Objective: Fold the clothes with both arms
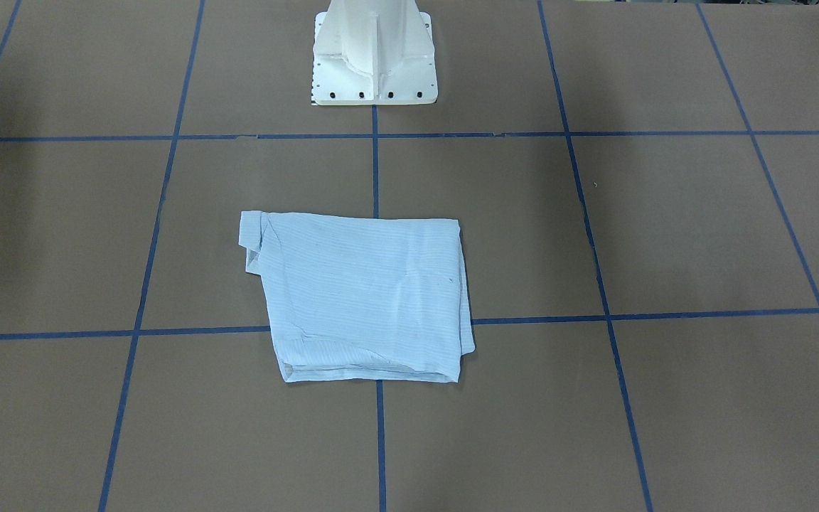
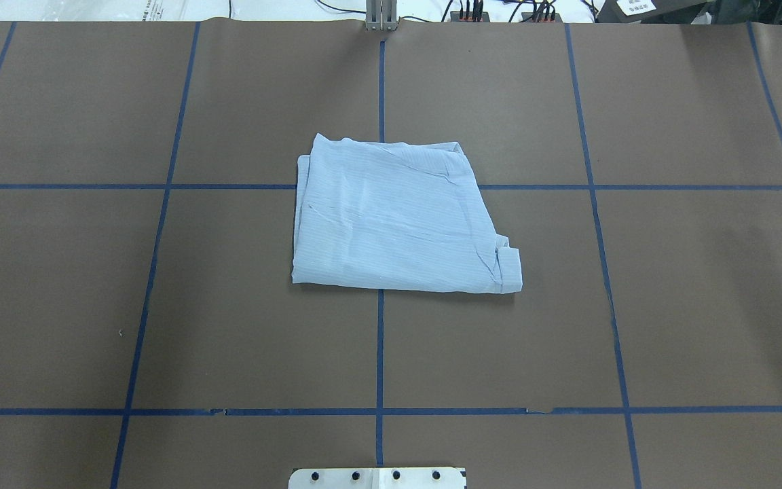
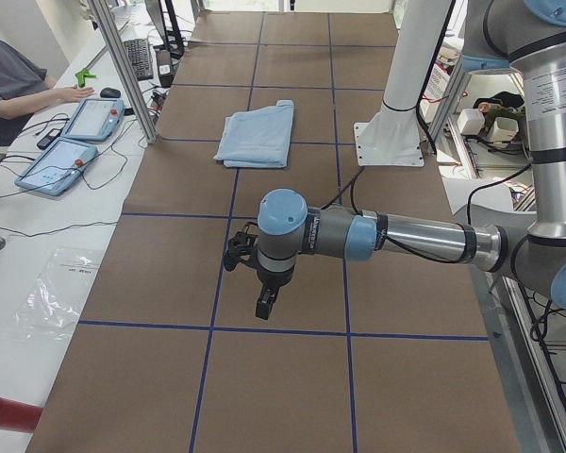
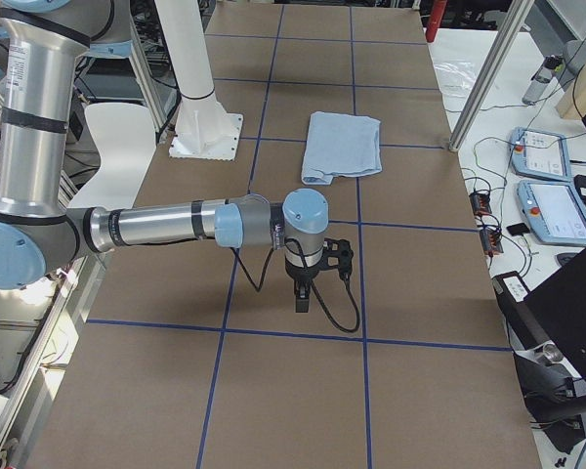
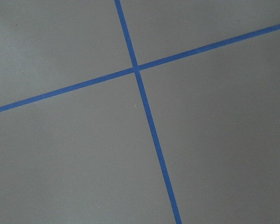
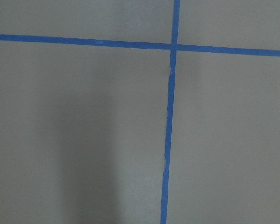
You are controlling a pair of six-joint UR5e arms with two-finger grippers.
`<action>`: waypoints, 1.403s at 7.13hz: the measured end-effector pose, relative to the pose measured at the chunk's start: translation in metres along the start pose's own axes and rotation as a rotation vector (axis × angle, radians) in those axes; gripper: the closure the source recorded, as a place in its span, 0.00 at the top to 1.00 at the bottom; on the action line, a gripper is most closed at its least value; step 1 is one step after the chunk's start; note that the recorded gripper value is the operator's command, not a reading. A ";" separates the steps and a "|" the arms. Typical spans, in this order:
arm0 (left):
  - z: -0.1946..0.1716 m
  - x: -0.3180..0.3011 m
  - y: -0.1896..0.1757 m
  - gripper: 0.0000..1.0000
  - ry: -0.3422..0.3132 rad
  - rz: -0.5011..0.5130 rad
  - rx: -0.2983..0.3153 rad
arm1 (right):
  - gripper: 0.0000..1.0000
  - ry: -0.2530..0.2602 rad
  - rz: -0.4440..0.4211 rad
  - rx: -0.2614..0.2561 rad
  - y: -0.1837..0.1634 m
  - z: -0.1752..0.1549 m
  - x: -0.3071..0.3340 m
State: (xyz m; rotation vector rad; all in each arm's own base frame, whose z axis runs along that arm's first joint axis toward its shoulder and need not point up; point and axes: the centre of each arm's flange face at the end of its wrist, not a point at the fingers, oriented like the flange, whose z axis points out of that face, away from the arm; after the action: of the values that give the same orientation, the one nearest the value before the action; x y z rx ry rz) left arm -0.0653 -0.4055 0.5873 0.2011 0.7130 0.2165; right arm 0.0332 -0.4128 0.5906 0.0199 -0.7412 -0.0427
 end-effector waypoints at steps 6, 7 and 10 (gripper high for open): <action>0.003 -0.002 0.001 1.00 0.001 -0.005 -0.006 | 1.00 0.000 -0.002 -0.001 0.000 0.000 0.000; 0.003 -0.002 0.001 1.00 0.001 -0.005 -0.006 | 1.00 0.000 -0.003 -0.001 0.000 0.000 0.000; 0.003 -0.002 0.001 1.00 0.001 -0.006 -0.007 | 1.00 0.001 -0.004 -0.001 0.000 0.001 0.000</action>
State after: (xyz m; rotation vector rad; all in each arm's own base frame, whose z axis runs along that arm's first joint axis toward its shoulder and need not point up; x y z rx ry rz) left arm -0.0653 -0.4053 0.5913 0.1925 0.7138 0.2133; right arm 0.0326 -0.4128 0.5908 0.0204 -0.7405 -0.0470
